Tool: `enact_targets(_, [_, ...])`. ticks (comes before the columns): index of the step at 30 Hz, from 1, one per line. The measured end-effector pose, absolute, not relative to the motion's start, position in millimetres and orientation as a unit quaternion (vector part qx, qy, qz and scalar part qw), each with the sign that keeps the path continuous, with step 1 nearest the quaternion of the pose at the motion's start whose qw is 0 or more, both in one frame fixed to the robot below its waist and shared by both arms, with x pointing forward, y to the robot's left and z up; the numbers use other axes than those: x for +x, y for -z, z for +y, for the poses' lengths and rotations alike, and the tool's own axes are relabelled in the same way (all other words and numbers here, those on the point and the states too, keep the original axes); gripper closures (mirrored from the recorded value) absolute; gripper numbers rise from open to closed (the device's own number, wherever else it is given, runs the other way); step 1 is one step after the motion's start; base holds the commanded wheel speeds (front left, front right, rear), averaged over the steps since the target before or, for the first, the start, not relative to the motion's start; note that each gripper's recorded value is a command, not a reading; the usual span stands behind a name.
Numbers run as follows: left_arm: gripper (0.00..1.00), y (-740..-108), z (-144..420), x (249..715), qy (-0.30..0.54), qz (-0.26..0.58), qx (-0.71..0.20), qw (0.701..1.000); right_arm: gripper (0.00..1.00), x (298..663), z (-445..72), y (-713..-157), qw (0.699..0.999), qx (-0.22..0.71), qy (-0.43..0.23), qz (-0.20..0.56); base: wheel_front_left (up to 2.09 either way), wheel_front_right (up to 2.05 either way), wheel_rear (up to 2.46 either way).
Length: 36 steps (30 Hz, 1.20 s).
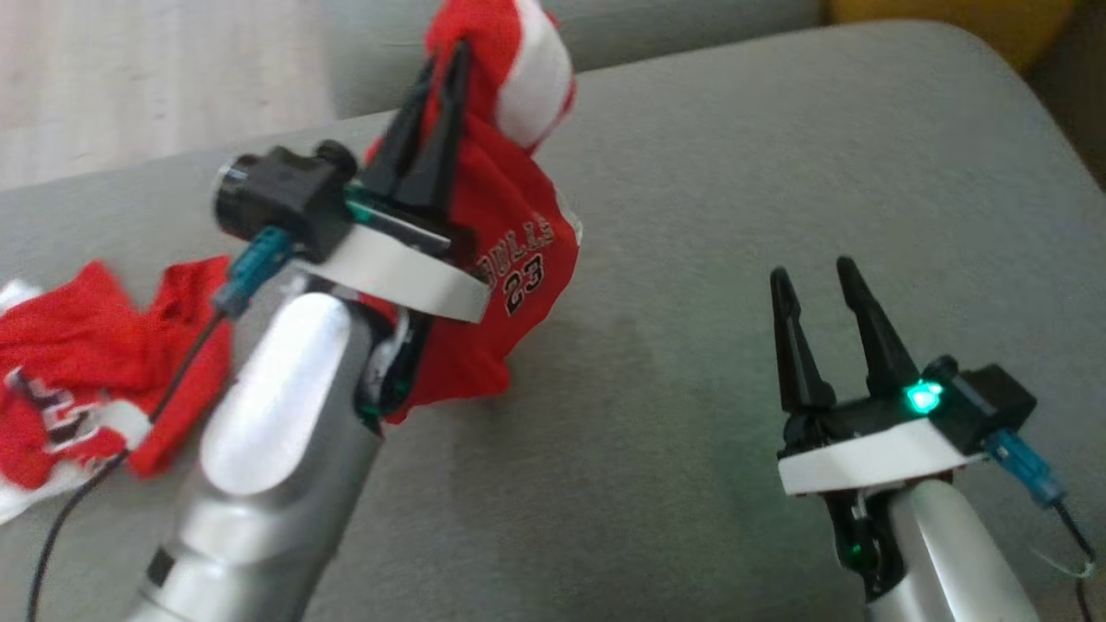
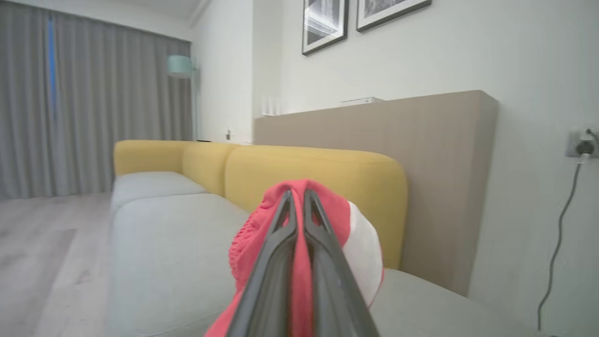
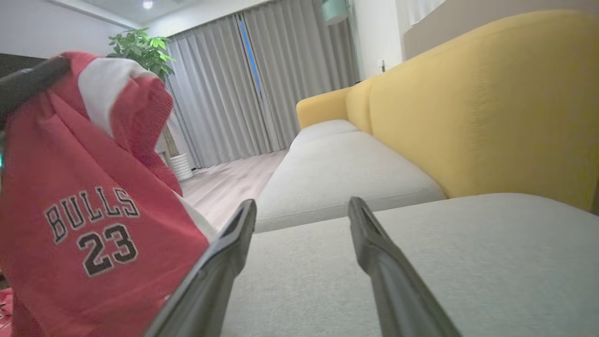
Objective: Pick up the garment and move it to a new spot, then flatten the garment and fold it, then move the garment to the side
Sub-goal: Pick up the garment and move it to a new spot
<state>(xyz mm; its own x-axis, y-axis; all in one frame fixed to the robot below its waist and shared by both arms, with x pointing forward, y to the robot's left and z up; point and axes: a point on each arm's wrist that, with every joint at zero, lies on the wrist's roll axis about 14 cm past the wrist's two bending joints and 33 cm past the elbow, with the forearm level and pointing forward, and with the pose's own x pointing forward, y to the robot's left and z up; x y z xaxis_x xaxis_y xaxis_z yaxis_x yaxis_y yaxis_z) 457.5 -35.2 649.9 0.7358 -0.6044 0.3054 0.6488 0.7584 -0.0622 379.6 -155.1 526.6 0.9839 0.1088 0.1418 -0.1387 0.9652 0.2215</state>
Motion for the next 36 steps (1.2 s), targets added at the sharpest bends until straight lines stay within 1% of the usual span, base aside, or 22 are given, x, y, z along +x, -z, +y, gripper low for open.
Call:
enact_targets(5, [1.0, -633.0, -92.9, 456.7, 0.401, -0.11, -0.086, 0.906, 0.0, 371.0, -183.4, -533.8, 0.99, 0.117, -0.021, -0.078, 0.0, 0.0, 0.0])
enact_targets(12, [1.0, -639.1, -162.4, 452.4, 0.467, -0.126, -0.132, 0.866, 0.0, 356.7, -221.8, -536.9, 0.99, 0.11, 0.039, -0.083, 0.0, 0.0, 0.0])
enact_targets(16, [1.0, -650.2, -178.4, 454.3, 0.48, -0.139, -0.189, 0.845, 0.0, 351.5, -235.7, -531.3, 0.99, 0.103, 0.063, -0.074, 0.0, 0.0, 0.0])
enact_targets(19, [1.0, -644.0, -176.8, 461.6, 0.476, -0.121, -0.221, 0.843, 0.0, 353.3, -238.0, -528.3, 0.99, 0.102, 0.066, -0.07, 0.0, 0.0, 0.0])
enact_targets(20, [0.54, -634.0, -176.4, 462.5, 0.476, -0.105, -0.219, 0.845, 0.0, 354.8, -236.3, -528.1, 0.99, 0.103, 0.063, -0.07, 0.0, 0.0, 0.0])
enact_targets(21, [0.0, -622.7, -174.1, 464.9, 0.47, -0.09, -0.215, 0.851, 0.0, 356.8, -233.9, -527.7, 0.99, 0.104, 0.059, -0.07, 0.0, 0.0, 0.0])
enact_targets(24, [0.0, -584.7, -158.2, 474.9, 0.443, -0.048, -0.189, 0.875, 0.0, 364.0, -227.8, -526.5, 0.991, 0.104, 0.048, -0.068, 0.0, 0.0, 0.0])
enact_targets(29, [0.0, -527.4, -104.5, 487.4, 0.385, 0.001, -0.128, 0.914, 0.0, 377.9, -215.6, -524.4, 0.992, 0.1, 0.026, -0.067, 0.0, 0.0, 0.0])
enact_targets(32, [0.0, -521.5, -63.4, 494.8, 0.338, -0.002, -0.118, 0.934, 0.0, 386.8, -203.5, -522.1, 0.993, 0.097, 0.006, -0.064, 0.0, 0.0, 0.0])
enact_targets(33, [0.0, -521.5, -63.4, 494.8, 0.338, -0.002, -0.118, 0.934, 0.0, 386.8, -203.5, -522.1, 0.993, 0.097, 0.006, -0.064, 0.0, 0.0, 0.0])
enact_targets(36, [0.0, -527.5, -23.7, 496.7, 0.296, -0.024, -0.1, 0.95, 0.0, 394.3, -189.4, -520.6, 0.993, 0.095, -0.015, -0.062, 0.0, 0.0, 0.0])
